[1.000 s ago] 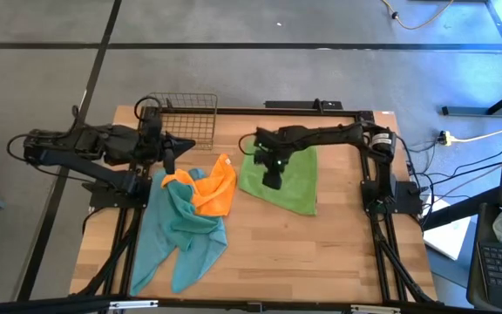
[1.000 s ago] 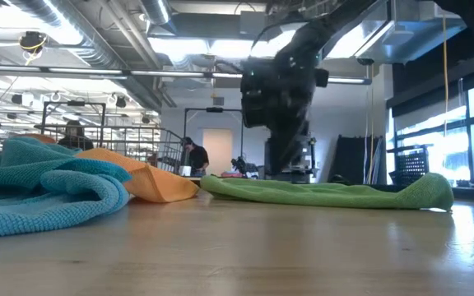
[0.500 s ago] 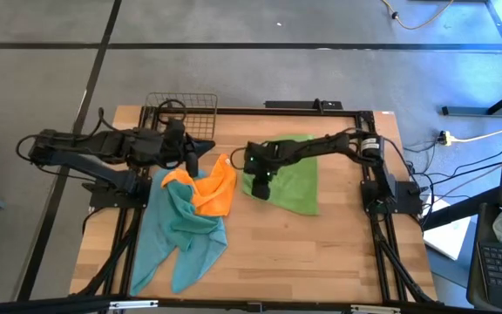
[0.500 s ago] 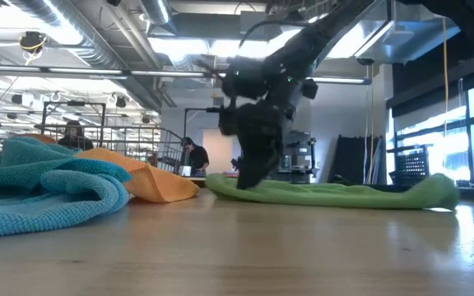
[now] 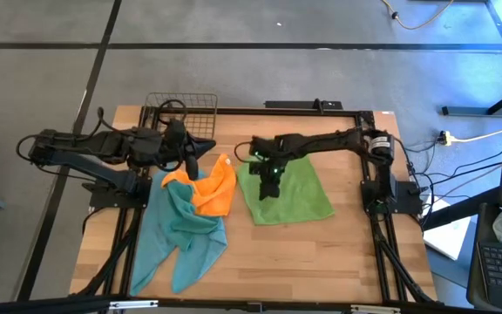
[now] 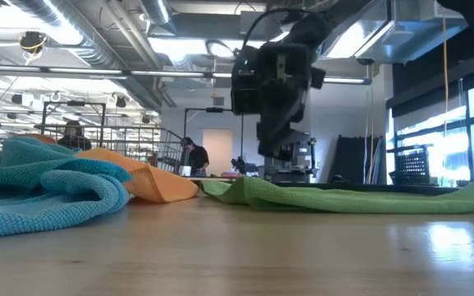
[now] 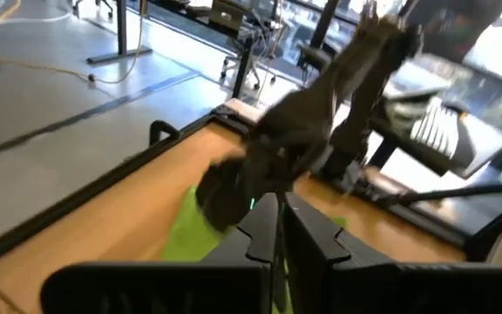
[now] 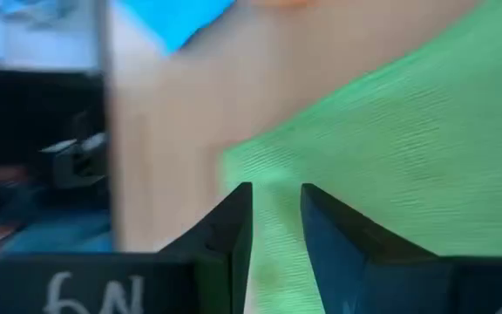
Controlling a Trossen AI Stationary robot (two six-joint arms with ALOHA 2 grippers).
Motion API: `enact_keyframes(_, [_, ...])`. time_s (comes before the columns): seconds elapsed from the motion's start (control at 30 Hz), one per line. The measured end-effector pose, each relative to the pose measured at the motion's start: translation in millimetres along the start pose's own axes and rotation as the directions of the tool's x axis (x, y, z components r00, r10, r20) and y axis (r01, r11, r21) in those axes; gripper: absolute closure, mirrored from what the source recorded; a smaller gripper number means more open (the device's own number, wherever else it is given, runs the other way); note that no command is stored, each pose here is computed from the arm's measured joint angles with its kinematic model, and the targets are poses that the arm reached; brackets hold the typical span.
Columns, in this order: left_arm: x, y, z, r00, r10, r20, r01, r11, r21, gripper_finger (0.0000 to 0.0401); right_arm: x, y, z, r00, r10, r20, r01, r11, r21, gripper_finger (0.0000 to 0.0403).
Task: Fold microfiber towels
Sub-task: Fold the green microfiber cloth
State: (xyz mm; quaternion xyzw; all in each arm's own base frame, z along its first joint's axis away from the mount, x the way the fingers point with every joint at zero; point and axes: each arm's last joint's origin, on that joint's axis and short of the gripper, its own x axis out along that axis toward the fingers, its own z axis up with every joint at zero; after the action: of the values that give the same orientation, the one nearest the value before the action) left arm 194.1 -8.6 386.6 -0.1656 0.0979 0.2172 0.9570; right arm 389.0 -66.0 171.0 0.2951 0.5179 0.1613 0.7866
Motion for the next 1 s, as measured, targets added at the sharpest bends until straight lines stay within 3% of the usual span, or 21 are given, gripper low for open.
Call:
enact_keyframes(0.07, [0.0, 0.6, -1.3, 1.0, 0.005, -0.012, -0.005, 0.999, 0.034, 0.0387, -9.6, -3.5, 4.8, 0.982, -0.173, 0.071, 0.175, 0.985, -0.013, 0.0301])
enact_keyframes(0.13, [0.0, 1.0, -2.2, 1.0, 0.009, -0.02, -0.008, 0.999, 0.042, 0.0387, -17.4, -7.5, 11.6, 0.933, -0.323, 0.159, 0.329, 0.944, -0.014, 0.0301])
enact_keyframes(0.27, [-1.0, 0.7, -2.1, 0.999, -0.017, -0.03, 0.018, 0.999, 0.049, 0.0387, -26.7, -13.8, 26.2, 0.828, -0.458, 0.322, 0.483, 0.875, 0.003, 0.0301])
enact_keyframes(0.33, [-2.3, 0.8, -1.4, 0.999, -0.029, -0.029, 0.03, 0.998, 0.063, 0.0387, -24.3, -18.1, 31.7, 0.813, -0.454, 0.366, 0.485, 0.875, 0.007, 0.0301])
enact_keyframes(0.43, [-4.0, 2.4, -2.5, 0.999, -0.026, -0.044, 0.03, 0.994, 0.101, 0.0387, -15.5, -25.0, 28.1, 0.838, -0.446, 0.316, 0.465, 0.885, 0.017, 0.0301])
enact_keyframes(0.63, [7.1, 15.2, -23.7, 0.963, 0.122, -0.241, -0.066, 0.971, 0.231, 0.0387, -0.4, -32.3, 6.4, 0.905, -0.418, 0.08, 0.415, 0.909, 0.049, 0.0301])
enact_keyframes(0.7, [17.1, 17.5, -28.4, 0.947, 0.081, -0.312, -0.014, 0.978, 0.21, 0.0387, -0.9, -32.4, -0.5, 0.907, -0.422, 0.011, 0.421, 0.906, 0.051, 0.0301])
enact_keyframes(0.83, [42.2, 19.3, -39.9, 0.912, -0.095, -0.4, 0.145, 0.985, 0.097, 0.0387, -6.6, -32.4, -12.5, 0.907, -0.408, -0.107, 0.409, 0.912, -0.013, 0.0301])
enact_keyframes(1.0, [69.7, 26.7, -53.9, 0.896, -0.168, -0.411, 0.173, 0.985, -0.024, 0.0387, -16.0, -42.7, -29.3, 0.913, -0.339, -0.227, 0.35, 0.937, 0.011, 0.0301])
